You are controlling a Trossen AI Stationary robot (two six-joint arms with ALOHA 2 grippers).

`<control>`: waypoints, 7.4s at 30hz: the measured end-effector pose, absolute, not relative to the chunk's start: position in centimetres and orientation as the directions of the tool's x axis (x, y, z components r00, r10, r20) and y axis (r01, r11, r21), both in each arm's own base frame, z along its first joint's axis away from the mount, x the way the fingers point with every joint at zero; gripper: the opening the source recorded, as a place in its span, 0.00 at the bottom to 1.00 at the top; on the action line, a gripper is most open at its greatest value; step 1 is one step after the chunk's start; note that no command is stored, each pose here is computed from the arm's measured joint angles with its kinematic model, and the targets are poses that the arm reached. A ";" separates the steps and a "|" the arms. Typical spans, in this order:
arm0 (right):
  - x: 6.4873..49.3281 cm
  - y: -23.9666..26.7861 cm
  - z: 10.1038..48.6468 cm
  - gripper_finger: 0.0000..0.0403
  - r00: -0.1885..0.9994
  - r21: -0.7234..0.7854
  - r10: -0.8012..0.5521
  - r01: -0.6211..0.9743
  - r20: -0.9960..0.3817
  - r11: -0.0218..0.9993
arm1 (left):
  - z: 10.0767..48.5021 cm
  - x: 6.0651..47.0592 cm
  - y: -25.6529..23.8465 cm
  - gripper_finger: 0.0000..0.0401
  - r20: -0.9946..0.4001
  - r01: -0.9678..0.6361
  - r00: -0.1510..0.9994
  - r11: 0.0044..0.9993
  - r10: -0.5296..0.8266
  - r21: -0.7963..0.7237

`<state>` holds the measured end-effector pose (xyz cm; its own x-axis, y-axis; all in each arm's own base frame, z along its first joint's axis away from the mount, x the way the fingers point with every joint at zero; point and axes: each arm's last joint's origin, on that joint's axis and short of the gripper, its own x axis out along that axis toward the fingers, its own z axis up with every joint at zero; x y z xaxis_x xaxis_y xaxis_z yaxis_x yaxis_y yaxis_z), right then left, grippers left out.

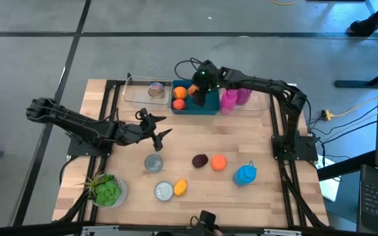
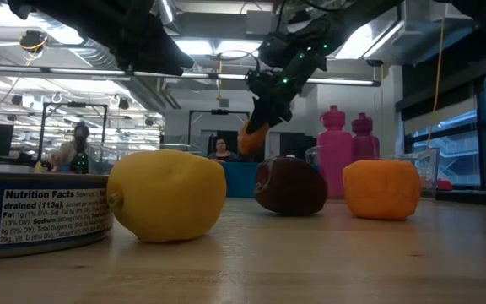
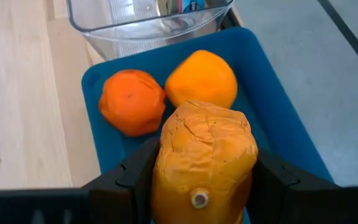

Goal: Pick & Place Food Item
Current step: Put the mango into the blue bin, then put the blue water bottle into the right transparent bin

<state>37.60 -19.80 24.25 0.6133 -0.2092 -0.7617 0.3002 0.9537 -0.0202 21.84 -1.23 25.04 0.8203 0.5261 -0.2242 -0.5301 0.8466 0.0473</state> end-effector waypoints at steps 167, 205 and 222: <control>25.5 -2.8 20.4 0.71 0.975 0.298 -0.031 0.098 -0.221 0.949 | 24.6 21.7 -1.2 0.65 -0.263 -0.533 0.808 0.844 0.527 0.052; 10.1 6.3 25.3 0.71 0.849 0.389 0.452 -0.333 -0.272 0.859 | 24.7 21.7 -1.2 0.65 -0.257 -0.562 0.810 0.823 0.526 -0.085; 9.5 9.4 23.3 0.71 0.831 0.217 0.418 -0.361 -0.366 0.907 | 25.7 22.0 -1.3 0.65 -0.170 -0.549 0.835 0.808 0.523 -0.215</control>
